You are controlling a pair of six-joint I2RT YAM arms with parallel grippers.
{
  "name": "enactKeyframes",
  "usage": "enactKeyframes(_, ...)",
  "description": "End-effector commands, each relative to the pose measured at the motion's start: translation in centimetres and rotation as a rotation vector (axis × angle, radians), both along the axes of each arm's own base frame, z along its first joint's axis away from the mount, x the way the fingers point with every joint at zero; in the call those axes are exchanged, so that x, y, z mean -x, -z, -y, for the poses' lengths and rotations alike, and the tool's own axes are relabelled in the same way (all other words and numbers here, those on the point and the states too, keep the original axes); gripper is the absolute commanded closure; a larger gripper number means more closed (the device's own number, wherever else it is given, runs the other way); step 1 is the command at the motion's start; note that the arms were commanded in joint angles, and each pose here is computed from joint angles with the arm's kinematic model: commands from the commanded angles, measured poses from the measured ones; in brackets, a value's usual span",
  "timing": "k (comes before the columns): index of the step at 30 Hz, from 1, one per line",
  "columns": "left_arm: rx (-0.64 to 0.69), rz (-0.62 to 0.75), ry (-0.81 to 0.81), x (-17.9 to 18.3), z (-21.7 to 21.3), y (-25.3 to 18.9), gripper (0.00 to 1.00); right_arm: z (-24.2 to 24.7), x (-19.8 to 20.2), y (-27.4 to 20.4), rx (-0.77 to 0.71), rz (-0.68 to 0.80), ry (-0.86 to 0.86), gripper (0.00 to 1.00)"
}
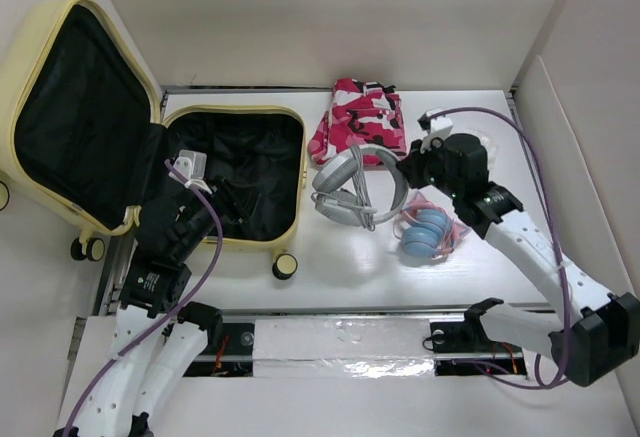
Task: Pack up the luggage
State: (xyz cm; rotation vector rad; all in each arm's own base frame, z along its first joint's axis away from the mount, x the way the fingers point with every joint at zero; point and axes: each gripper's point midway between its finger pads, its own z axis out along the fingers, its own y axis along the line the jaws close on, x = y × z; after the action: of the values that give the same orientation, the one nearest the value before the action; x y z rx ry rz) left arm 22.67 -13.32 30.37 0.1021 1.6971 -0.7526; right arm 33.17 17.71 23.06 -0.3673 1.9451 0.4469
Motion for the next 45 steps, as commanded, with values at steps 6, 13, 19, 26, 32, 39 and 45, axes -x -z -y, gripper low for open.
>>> enactKeyframes(6, 0.038, 0.014, -0.18, -0.7, -2.7, -1.8, 0.53, -5.7, -2.4, -12.9, -0.138, 0.225, -0.081, 1.0)
enactKeyframes(13, 0.062, 0.015, -0.296, -0.6, -4.7, -2.6, 0.53, -17.5, -8.9, -11.5, -0.183, 0.194, -0.159, 1.0)
enactKeyframes(19, 0.084, 0.053, -0.367, -0.3, -6.2, -3.9, 0.53, -28.1, -10.8, -6.6, -0.231, 0.117, -0.233, 1.0)
enactKeyframes(26, 0.077, 0.052, -0.356, -0.4, -6.0, -3.8, 0.53, -39.5, -9.0, -2.0, -0.33, 0.052, -0.303, 1.0)
enactKeyframes(32, 0.074, 0.047, -0.356, -0.4, -6.0, -3.6, 0.53, -44.5, -6.0, -0.4, -0.378, 0.064, -0.336, 1.0)
enactKeyframes(39, 0.073, 0.047, -0.343, -0.3, -5.7, -3.5, 0.53, -44.2, -3.9, 1.7, -0.346, 0.037, -0.351, 0.59)
enactKeyframes(45, 0.073, 0.044, -0.338, -0.3, -5.6, -3.3, 0.53, -41.2, -3.4, -4.9, -0.345, 0.156, -0.329, 0.38)
